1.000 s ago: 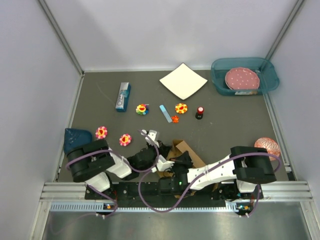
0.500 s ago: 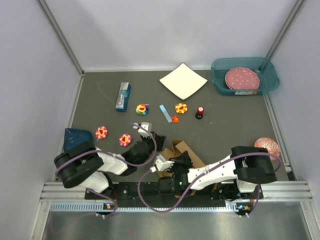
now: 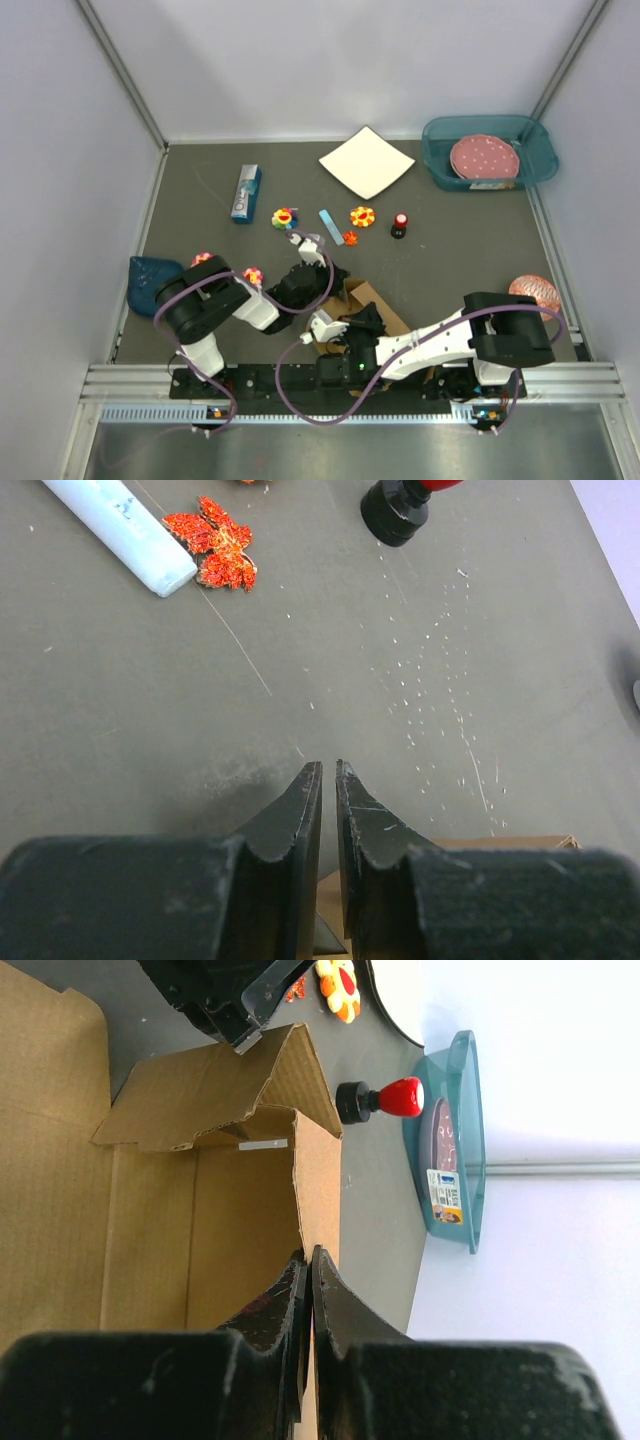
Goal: Fold the paper box
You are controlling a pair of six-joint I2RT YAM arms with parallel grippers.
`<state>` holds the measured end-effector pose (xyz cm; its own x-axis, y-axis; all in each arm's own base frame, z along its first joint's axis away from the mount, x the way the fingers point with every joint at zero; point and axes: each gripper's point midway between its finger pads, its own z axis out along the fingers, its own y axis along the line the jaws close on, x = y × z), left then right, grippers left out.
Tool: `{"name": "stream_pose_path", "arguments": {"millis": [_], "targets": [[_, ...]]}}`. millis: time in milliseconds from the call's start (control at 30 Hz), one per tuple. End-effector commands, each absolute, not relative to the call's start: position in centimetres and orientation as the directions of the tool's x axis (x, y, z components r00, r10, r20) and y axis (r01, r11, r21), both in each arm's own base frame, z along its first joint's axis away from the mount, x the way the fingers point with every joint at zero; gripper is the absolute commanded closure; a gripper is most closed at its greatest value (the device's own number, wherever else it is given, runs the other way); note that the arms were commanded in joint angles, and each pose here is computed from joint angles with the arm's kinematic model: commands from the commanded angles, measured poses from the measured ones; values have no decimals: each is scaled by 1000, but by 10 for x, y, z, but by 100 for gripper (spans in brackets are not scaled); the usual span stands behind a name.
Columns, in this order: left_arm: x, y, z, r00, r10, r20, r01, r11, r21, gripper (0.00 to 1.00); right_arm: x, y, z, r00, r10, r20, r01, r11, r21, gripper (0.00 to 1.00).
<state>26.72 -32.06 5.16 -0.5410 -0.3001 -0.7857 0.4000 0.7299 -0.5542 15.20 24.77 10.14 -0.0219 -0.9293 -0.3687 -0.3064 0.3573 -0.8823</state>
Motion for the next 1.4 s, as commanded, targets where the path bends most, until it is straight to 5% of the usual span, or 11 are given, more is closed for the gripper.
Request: {"name": "stream_pose_path", "arguments": {"millis": [0,867,1367], "targets": [[267,-341,73,-539,-343,-769,467,638,-612,84,138,272,91,-63,-856,-513,-418,490,-765,100],[202,-345,74,-658,-340,-672,539,411,-735,88,138,273,88,-67,-856,-513,-416,491,-765,100],[207,-308,76,-533,-392,-750,554,508,-659,64,138,274,90,-66,-855,-514,-418,492,-764,100]]}}
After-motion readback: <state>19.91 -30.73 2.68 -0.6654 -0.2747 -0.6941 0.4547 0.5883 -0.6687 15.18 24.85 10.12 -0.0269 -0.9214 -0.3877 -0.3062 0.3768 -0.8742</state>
